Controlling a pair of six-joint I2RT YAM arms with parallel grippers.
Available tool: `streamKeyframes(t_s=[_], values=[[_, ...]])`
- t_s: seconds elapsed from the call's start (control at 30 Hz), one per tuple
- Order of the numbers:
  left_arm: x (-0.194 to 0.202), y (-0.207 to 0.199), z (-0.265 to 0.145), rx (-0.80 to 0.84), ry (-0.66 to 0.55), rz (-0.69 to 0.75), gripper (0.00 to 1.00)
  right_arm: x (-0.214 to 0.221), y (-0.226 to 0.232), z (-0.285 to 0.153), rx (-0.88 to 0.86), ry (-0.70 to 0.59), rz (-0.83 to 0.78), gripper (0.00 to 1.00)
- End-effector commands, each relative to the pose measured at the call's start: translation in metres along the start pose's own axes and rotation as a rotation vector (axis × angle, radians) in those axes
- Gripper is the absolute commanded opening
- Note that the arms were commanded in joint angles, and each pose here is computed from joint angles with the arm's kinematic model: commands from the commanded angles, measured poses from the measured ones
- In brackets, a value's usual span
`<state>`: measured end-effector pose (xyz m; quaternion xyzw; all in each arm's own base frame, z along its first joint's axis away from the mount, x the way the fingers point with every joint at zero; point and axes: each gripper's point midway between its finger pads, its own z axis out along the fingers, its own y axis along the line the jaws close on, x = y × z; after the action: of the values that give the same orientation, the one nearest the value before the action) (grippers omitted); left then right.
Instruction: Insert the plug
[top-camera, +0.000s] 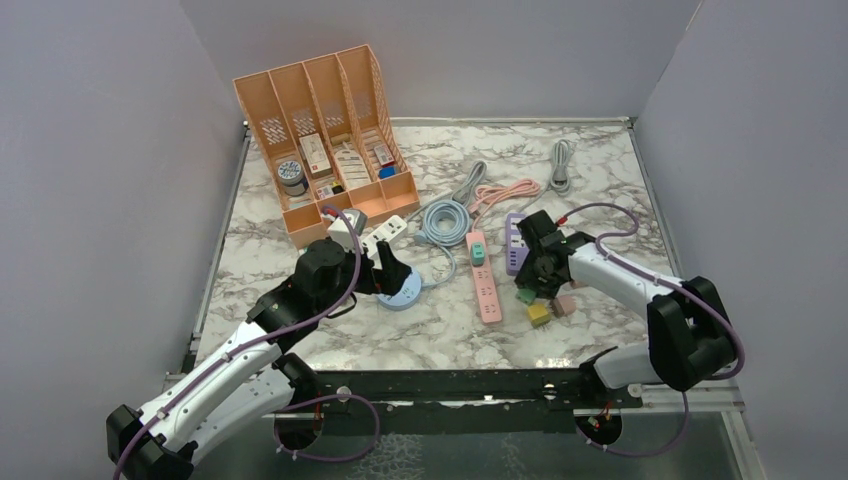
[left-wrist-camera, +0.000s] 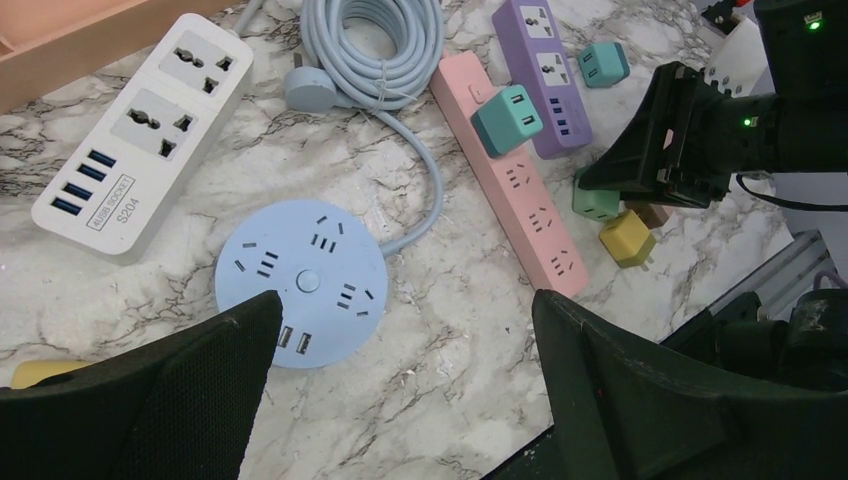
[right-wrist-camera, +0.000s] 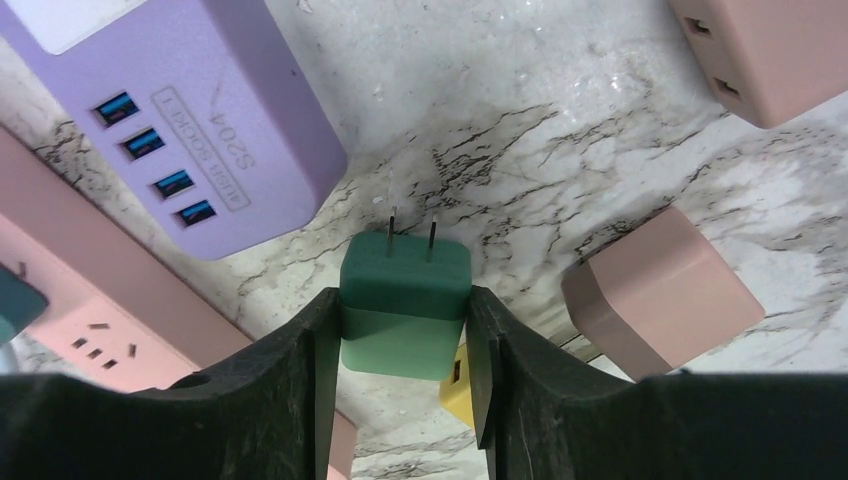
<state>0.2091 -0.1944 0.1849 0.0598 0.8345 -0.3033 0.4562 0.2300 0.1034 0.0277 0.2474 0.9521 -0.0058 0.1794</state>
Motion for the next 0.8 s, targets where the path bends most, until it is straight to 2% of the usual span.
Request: streamKeyframes(t_s=[0.0, 0.23, 0.47, 0.6, 0.77], values=[[-0.016, -0.020, -0.005, 0.074, -0.029, -0.018, 0.98, -0.009, 0.018, -0.014, -0.108, -0.027, 0.063, 0.32], [-0.034, -0.058, -0.001, 0.223, -0.026, -0.033, 0.98, -0.026, 0.064, -0.075, -0.400, -0.040, 0.203, 0.32], [-0.046, -0.097, 0.022, 0.318, -0.015, -0.106, 0.93, -0.056, 0.106, -0.162, -0.749, -0.103, 0.276, 0.32], [-0.040, -0.127, 0.039, 0.341, -0.020, -0.074, 0.90, -0.059, 0.117, -0.189, -0.857, -0.067, 0.355, 0.32], [-0.038, -0.154, 0.059, 0.356, -0.029, -0.115, 0.83, -0.052, 0.120, -0.207, -0.940, 0.038, 0.494, 0.31]])
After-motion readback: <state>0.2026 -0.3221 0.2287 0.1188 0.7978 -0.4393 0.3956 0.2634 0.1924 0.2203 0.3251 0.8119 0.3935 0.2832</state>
